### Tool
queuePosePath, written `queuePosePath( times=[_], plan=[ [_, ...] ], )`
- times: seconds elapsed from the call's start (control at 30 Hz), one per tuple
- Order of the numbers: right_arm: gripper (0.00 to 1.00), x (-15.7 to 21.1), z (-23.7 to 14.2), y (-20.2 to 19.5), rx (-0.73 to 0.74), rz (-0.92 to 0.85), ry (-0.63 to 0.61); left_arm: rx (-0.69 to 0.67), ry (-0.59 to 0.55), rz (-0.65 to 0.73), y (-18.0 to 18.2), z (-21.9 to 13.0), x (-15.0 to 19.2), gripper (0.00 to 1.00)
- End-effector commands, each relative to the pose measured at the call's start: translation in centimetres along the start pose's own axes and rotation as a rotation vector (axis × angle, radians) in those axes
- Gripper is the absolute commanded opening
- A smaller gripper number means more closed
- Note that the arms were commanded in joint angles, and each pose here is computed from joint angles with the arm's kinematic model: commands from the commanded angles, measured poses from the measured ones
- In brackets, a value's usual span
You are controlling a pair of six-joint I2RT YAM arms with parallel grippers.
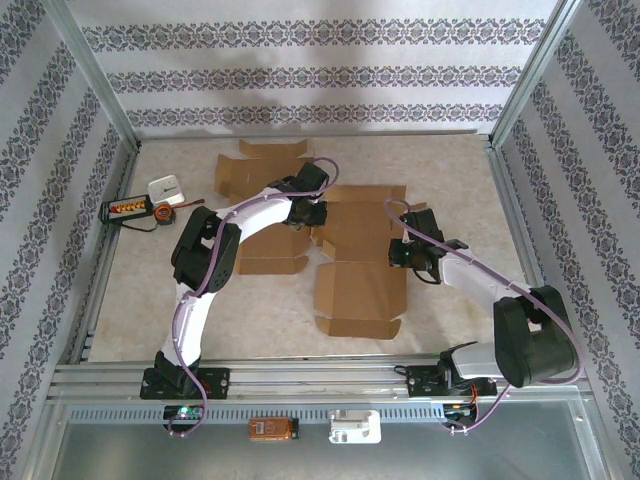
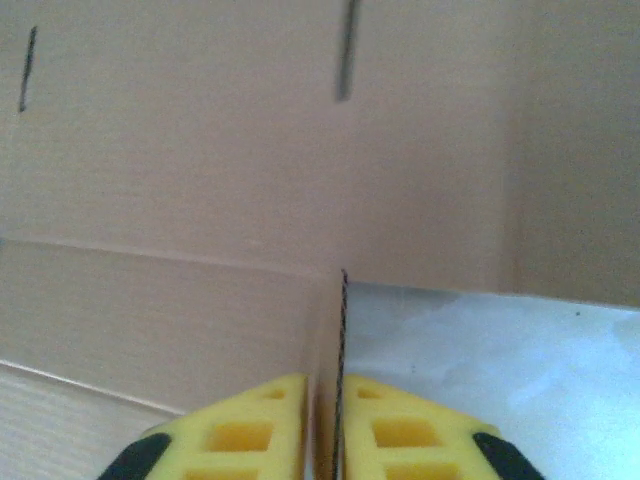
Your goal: Fold the paper box
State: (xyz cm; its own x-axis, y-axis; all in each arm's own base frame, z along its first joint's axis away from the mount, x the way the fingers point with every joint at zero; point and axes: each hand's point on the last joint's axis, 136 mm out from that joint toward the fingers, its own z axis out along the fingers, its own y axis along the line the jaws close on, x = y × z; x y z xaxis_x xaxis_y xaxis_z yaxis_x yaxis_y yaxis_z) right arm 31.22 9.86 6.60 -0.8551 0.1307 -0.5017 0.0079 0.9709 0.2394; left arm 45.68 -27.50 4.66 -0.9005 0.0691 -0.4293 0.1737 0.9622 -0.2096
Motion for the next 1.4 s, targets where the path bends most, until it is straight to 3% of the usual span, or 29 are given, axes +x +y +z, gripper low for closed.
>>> queuePosePath(
  times=[0.0,0.1,0.23,0.43,0.6,0.8,0.9,1.07,1.37],
  plan=[
    [0.36,-2.5,-2.7,1.9,-0.058,-0.034,-0.079,0.029,-0.049,0.075,0.1,-1.2,-1.8,0.00],
    [0.61,-4.6,-5.2,2.5,-0.069,-0.056,-0.162,0.066,-0.118,0.159,-0.1,-2.6,-2.9,0.00],
    [0.79,-8.3,-8.2,3.1,-0.050,-0.130,-0.315,0.167,-0.304,0.312,-1.7,-5.5,-4.5,0.00],
    [0.83,-12.1,-10.3,7.1,-0.133,-0.539,-0.468,0.314,-0.651,0.514,-4.2,-10.2,-5.5,0.00],
    [0.86,-13.8,-9.9,8.7,-0.148,-0.758,-0.400,0.333,-0.764,0.608,-4.6,-11.4,-5.7,0.00],
    [0.85,-15.2,-8.3,7.5,-0.159,-0.747,-0.285,0.369,-0.814,0.608,-3.7,-12.4,-5.7,0.00],
    [0.79,-14.8,-7.2,7.1,-0.203,-0.697,-0.235,0.406,-0.838,0.590,-3.3,-13.0,-5.6,0.00],
    [0.58,-13.9,-6.1,8.2,-0.310,-0.658,-0.173,0.466,-0.845,0.560,-2.7,-13.5,-5.6,0.00],
    [0.06,-15.0,-5.1,8.5,-0.271,-0.695,-0.170,0.471,-0.833,0.553,-2.4,-13.9,-5.8,0.00]
  ],
)
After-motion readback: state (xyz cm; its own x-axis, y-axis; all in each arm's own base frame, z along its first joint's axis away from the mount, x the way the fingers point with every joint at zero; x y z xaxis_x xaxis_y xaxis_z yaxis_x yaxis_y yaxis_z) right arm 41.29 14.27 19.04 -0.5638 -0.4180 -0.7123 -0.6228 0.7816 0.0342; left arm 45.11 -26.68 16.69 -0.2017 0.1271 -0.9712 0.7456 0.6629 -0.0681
